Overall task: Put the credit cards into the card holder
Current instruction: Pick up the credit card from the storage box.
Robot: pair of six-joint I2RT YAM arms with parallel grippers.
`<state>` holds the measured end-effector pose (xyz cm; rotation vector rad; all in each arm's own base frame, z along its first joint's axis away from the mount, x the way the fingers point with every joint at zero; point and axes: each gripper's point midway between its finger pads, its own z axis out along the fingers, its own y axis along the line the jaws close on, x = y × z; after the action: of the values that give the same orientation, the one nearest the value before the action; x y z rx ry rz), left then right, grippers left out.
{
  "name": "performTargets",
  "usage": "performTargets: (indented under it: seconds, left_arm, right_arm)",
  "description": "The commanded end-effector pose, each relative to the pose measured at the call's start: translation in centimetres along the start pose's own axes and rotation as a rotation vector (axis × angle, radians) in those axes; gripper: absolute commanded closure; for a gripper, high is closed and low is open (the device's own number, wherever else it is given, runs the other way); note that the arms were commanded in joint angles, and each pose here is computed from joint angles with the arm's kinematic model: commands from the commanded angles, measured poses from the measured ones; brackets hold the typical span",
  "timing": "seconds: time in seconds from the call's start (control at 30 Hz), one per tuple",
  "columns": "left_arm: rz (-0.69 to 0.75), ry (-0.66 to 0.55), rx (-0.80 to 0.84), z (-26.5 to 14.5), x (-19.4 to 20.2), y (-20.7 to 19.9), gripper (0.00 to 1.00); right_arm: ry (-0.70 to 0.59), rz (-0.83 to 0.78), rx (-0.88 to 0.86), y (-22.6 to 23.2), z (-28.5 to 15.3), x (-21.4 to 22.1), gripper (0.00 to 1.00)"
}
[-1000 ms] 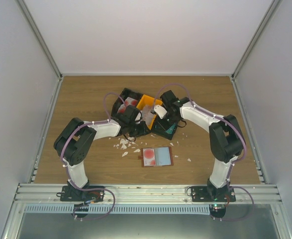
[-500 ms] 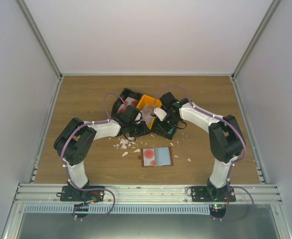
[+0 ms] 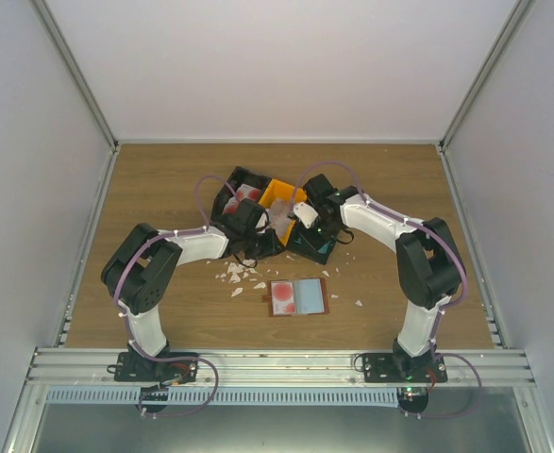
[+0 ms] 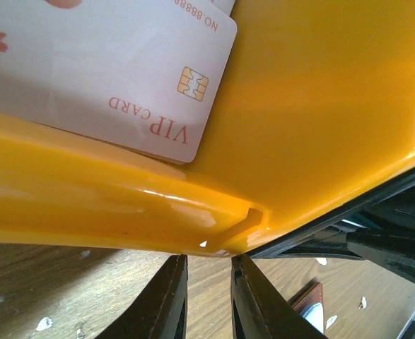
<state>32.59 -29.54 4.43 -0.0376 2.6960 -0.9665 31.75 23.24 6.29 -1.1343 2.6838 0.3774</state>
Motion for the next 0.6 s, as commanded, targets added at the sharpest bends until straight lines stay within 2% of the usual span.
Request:
performTargets:
  seconds: [0.0,0.13,0.43,0.57]
  left_arm:
    - [0.017,-0.088,-0.008,-1.2,-2.1,-0.1,0.80]
    - [0.021,-0.093,-0.003,-1.4,-2.2,-0.3,0.80]
    - [0.039,-0.114,0.027,-2.4,-2.5,-1.3,0.78]
    - [0.055,-0.147,0.064,-3.6,-2.7,-2.3,0.75]
  right_arm:
    - [-0.030,-0.013,0.022,0.1,-0.7,-0.7,0.87]
    - [-0.057,-0.010,0.063,-0.4,-1.6,-1.3,0.96]
    - [-0.140,0.046,0.170,-1.7,-5.1,-3.2,1.00]
    - [-0.211,0.087,0.195,-1.6,-8.0,-4.0,1.00]
